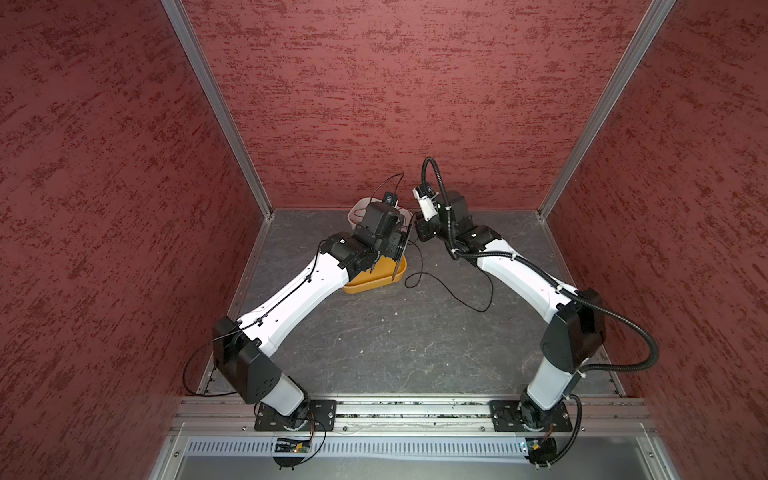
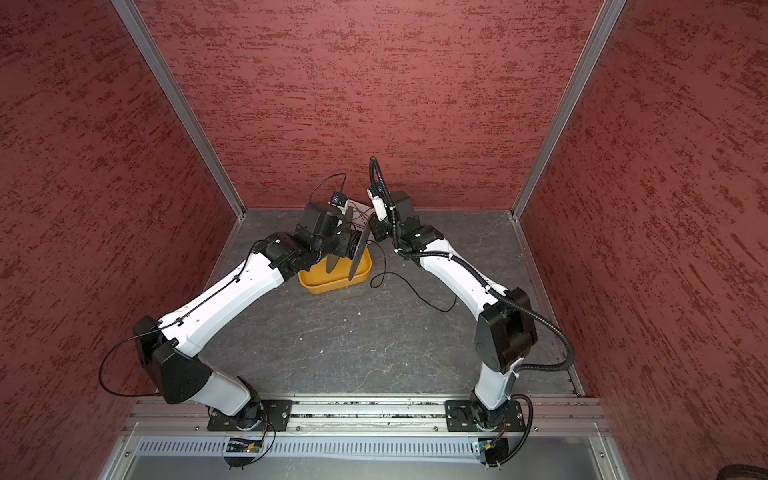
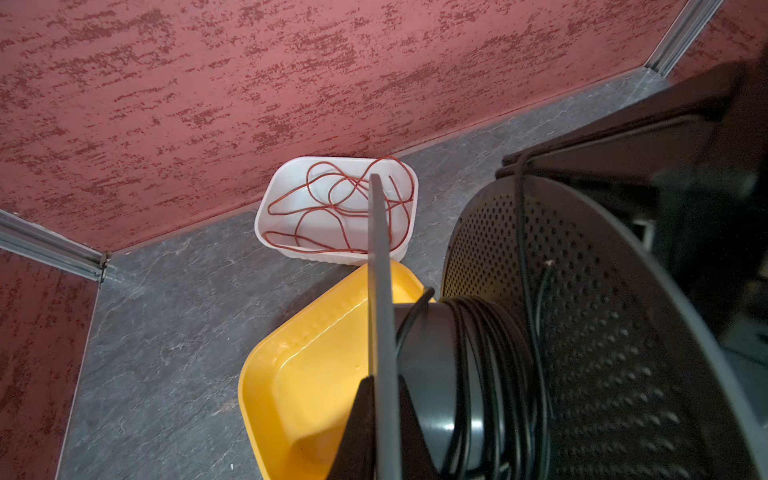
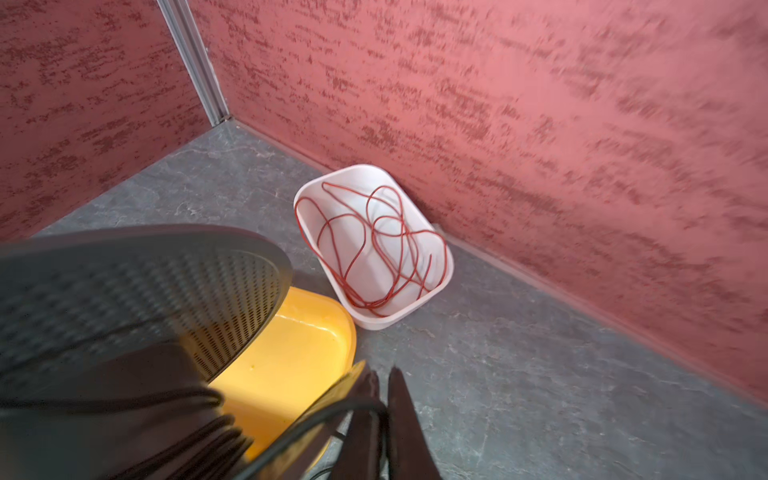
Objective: Wrap the cables
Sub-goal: 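Draw the cable around the hub and back toward the robot with the right gripper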
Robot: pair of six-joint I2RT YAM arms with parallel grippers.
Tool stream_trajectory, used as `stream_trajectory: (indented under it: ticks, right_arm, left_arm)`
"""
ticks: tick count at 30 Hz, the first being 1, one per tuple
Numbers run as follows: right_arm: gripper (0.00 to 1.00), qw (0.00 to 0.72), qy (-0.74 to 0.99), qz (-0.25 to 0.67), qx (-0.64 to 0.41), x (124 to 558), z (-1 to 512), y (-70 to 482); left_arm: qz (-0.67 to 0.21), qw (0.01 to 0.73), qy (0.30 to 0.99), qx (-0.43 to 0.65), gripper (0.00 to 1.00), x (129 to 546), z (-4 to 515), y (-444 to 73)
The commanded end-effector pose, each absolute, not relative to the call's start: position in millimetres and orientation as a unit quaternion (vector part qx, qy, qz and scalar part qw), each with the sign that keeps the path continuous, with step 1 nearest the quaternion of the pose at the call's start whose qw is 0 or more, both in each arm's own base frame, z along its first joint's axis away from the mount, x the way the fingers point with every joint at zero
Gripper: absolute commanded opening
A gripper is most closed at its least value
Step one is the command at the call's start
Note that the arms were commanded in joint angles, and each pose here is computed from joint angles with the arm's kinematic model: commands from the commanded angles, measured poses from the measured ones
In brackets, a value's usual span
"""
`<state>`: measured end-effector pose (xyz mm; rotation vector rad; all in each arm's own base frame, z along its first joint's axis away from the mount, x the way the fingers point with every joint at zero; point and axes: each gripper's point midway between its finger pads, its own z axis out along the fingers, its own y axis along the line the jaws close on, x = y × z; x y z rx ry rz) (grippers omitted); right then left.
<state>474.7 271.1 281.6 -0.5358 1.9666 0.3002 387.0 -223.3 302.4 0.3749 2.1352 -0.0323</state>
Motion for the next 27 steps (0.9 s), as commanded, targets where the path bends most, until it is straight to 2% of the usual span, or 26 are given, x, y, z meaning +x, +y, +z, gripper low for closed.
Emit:
stream_trajectory:
  ticks: [1,6,11,13,18,21,27]
  right_arm:
    - [0.15,0.504,0.839,0.125,-0.166,501,261,228]
    - [0.29,0.488,0.836,0.192,-0.163,494,241,225]
    - [0.56,0.482,0.819,0.259,-0.174,475,234,225]
    - [0.70,0.492,0.810,0.264,-0.179,466,233,223]
    - [0.88,0.505,0.796,0.273,-0.192,441,225,218]
    - [0.92,0.521,0.778,0.288,-0.200,423,221,217]
    - [0.93,0.535,0.761,0.301,-0.208,408,202,216]
  left_arm:
    - [-0.022,0.490,0.859,0.144,0.00,373,334,-208]
    - [-0.038,0.498,0.855,0.143,0.00,366,348,-206]
    - [-0.068,0.504,0.850,0.137,0.00,362,361,-204]
    - [-0.079,0.506,0.848,0.133,0.00,361,365,-204]
    - [-0.114,0.498,0.851,0.119,0.00,362,369,-202]
    - [-0.142,0.495,0.850,0.112,0.00,361,374,-202]
    - [-0.160,0.495,0.847,0.108,0.00,359,379,-201]
